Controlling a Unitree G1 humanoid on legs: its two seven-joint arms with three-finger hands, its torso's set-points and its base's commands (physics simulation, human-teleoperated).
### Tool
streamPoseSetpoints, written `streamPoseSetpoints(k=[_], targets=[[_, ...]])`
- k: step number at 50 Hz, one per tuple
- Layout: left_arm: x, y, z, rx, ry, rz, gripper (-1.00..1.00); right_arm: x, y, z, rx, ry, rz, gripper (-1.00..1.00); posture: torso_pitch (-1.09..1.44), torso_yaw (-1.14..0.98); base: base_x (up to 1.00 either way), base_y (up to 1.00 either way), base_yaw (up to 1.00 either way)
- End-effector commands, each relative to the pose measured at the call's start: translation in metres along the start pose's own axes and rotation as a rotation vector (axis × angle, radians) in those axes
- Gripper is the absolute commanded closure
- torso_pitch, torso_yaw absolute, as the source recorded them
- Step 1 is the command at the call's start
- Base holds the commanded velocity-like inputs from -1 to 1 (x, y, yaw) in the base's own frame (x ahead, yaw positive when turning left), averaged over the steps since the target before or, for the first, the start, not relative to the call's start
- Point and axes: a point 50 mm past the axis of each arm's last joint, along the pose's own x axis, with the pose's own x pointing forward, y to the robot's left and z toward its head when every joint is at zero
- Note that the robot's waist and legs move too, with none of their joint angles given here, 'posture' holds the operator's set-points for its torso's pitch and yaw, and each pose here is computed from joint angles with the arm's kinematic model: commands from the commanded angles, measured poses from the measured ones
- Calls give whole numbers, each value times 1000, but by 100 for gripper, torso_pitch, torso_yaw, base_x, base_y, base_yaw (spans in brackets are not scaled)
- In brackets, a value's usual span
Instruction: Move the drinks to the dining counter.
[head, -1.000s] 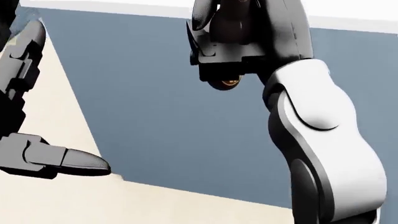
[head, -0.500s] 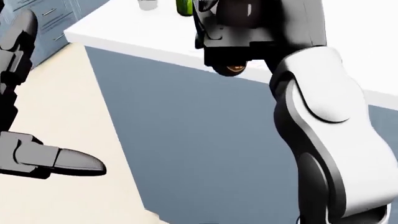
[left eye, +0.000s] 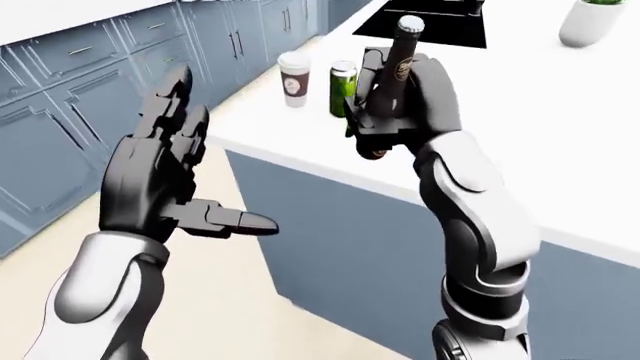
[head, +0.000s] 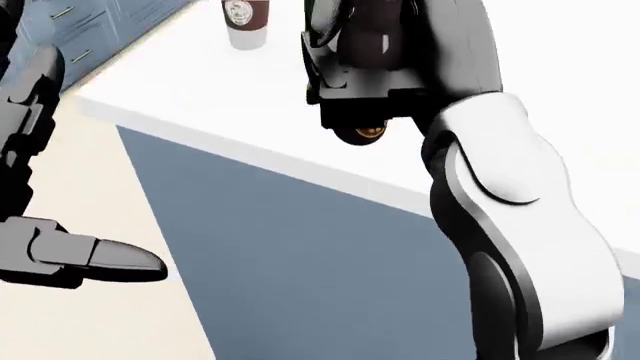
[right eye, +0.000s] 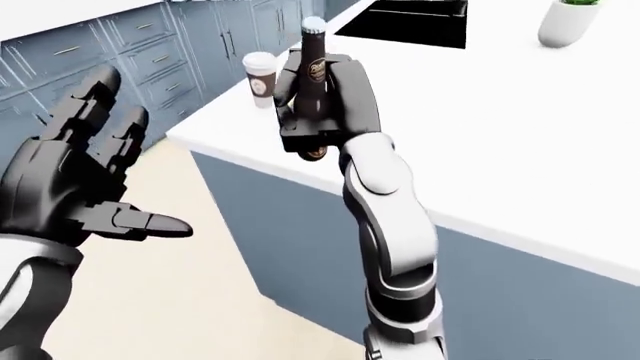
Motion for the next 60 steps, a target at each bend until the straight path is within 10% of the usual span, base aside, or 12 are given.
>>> streamPoseSetpoints(k=[1,60], targets=[[-2,-2,15,18,-88,-8,-100,-2,-5,22,-8,-105,-33,100,0,0,0,0,0],[-10,0,16,23,-98,-4,-100,45,-6,-54,-86,108,-168,100,0,0,0,-1,-17]])
